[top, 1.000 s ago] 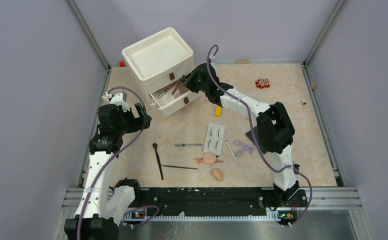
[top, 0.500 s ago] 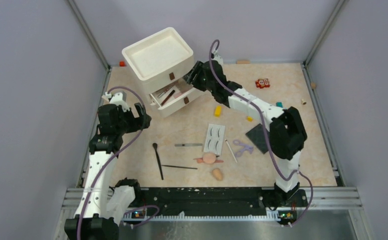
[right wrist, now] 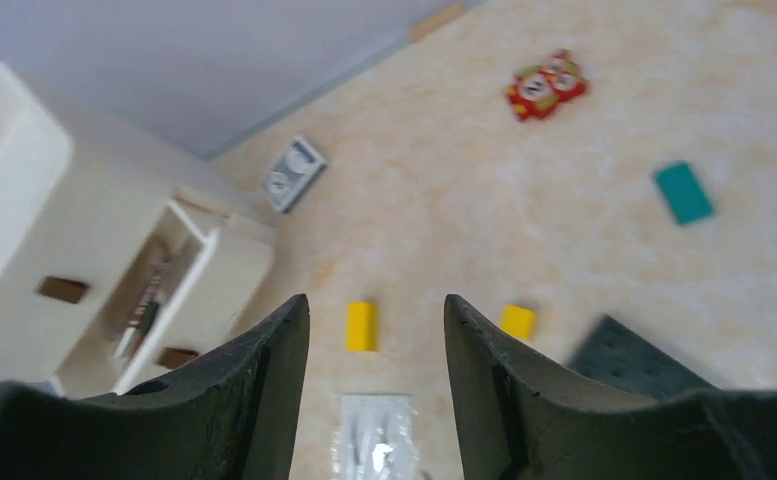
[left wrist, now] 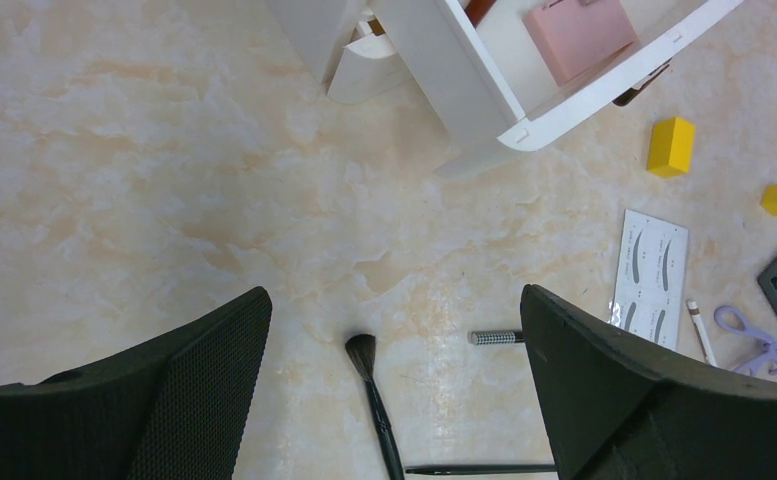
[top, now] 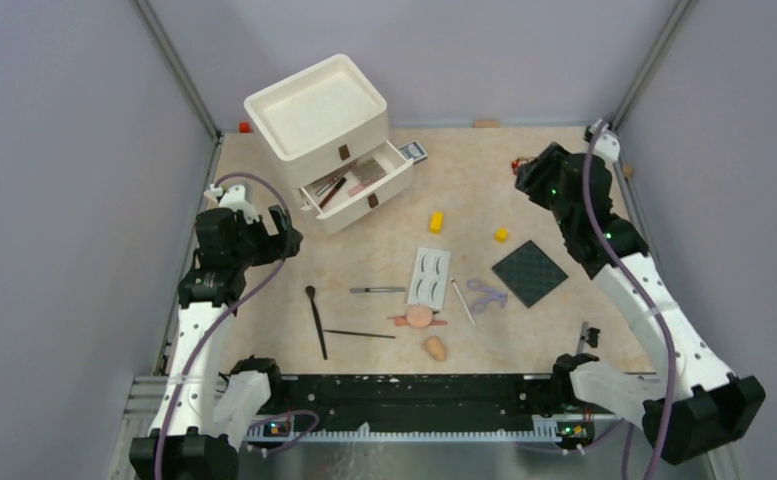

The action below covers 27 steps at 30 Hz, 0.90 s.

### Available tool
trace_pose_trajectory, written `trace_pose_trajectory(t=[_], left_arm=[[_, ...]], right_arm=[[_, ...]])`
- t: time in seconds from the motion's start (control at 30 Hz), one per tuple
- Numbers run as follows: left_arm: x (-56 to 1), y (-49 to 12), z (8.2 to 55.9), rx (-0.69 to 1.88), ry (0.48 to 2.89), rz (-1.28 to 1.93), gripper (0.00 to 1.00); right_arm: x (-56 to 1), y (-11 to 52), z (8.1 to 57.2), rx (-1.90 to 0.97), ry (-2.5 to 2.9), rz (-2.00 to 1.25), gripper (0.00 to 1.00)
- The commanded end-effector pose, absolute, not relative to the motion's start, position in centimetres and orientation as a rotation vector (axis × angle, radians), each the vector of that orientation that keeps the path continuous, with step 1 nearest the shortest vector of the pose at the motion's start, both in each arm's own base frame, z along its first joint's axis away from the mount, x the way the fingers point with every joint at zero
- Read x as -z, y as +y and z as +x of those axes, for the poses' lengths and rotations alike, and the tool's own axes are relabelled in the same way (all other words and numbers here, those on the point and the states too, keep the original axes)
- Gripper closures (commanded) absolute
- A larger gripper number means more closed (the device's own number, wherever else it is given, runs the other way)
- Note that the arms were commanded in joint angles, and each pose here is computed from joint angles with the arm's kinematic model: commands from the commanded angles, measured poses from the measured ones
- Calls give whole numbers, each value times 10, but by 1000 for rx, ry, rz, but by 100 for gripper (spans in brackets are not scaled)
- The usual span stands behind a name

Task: Organize the makeup
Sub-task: Close the drawer in the storage box.

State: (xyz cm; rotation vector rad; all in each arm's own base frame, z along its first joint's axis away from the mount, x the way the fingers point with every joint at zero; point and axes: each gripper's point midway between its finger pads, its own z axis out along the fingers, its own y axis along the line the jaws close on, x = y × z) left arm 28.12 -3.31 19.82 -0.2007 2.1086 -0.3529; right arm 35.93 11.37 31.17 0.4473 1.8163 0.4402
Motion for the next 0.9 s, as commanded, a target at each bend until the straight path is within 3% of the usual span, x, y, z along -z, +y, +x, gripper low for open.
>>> trace_pose_trajectory(t=[0.0,0.2,0.43,0.67,0.87], left_arm=[[-209,-29,287,336,2066,-200,1],[-207,-30,289,344,2075,-196,1],[-233,-28,291,337,2029,-204,1],[-278,-31,302,383,1934,-237,1],[-290,-25,322,359,1916,-272,1]], right_arm=[[-270,44,309,-180,1913,534,48],[-239,14,270,-27,1972,554,48],[-236,34,275,-134,1995,483,48],[-236,109,302,-498,2039,240,50],[-225,185,312,-503,2096,47,50]])
